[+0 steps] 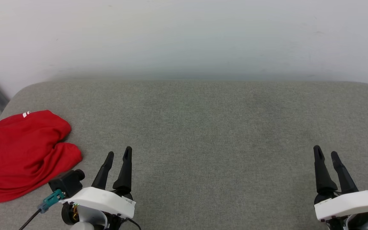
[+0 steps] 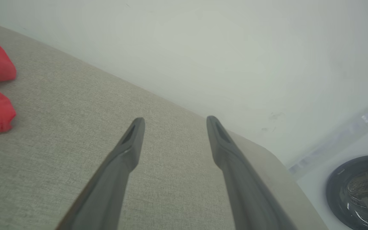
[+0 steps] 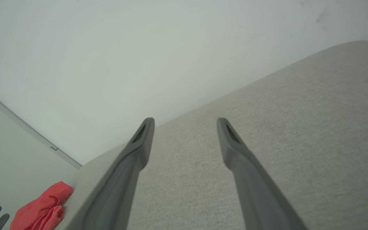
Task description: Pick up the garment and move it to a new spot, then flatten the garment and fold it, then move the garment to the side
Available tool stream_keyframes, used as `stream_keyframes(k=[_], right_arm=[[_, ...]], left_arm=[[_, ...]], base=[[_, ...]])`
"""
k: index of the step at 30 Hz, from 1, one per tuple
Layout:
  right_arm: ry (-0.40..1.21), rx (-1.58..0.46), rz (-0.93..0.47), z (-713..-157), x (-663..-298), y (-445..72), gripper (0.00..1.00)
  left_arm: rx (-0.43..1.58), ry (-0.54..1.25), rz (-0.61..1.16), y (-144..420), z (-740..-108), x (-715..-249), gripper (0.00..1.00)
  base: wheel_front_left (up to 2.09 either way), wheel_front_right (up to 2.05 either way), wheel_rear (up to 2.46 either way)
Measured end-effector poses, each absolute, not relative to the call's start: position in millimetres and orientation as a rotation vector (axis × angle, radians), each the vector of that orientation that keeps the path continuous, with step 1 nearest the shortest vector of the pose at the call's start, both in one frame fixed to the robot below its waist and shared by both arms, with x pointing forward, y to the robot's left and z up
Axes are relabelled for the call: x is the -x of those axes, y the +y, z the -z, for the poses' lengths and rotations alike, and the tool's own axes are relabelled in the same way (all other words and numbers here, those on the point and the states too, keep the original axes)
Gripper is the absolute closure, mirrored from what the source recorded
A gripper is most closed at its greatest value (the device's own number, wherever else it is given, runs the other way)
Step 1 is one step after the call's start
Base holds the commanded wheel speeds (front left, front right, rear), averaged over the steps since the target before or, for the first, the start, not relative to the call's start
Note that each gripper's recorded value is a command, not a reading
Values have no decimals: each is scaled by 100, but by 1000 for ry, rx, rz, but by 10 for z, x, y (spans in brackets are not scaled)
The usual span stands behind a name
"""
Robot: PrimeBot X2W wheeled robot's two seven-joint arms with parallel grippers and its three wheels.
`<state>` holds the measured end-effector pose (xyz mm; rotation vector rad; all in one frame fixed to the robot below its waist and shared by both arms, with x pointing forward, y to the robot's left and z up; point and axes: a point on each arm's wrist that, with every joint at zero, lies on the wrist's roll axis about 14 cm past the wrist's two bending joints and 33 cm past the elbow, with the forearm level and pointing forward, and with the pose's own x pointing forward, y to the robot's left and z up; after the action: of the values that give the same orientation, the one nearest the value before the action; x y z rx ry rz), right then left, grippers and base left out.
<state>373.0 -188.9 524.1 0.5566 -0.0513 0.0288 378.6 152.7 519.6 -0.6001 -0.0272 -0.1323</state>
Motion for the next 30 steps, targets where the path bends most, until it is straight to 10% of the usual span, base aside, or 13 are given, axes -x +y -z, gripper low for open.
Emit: stream_keyframes(k=[30], right_arm=[[-17, -246, -34, -5215, -3667, -1911, 0]], left_arm=[[261, -64, 175, 1461, -5201, -3811, 0]], base=[[0, 0, 0]])
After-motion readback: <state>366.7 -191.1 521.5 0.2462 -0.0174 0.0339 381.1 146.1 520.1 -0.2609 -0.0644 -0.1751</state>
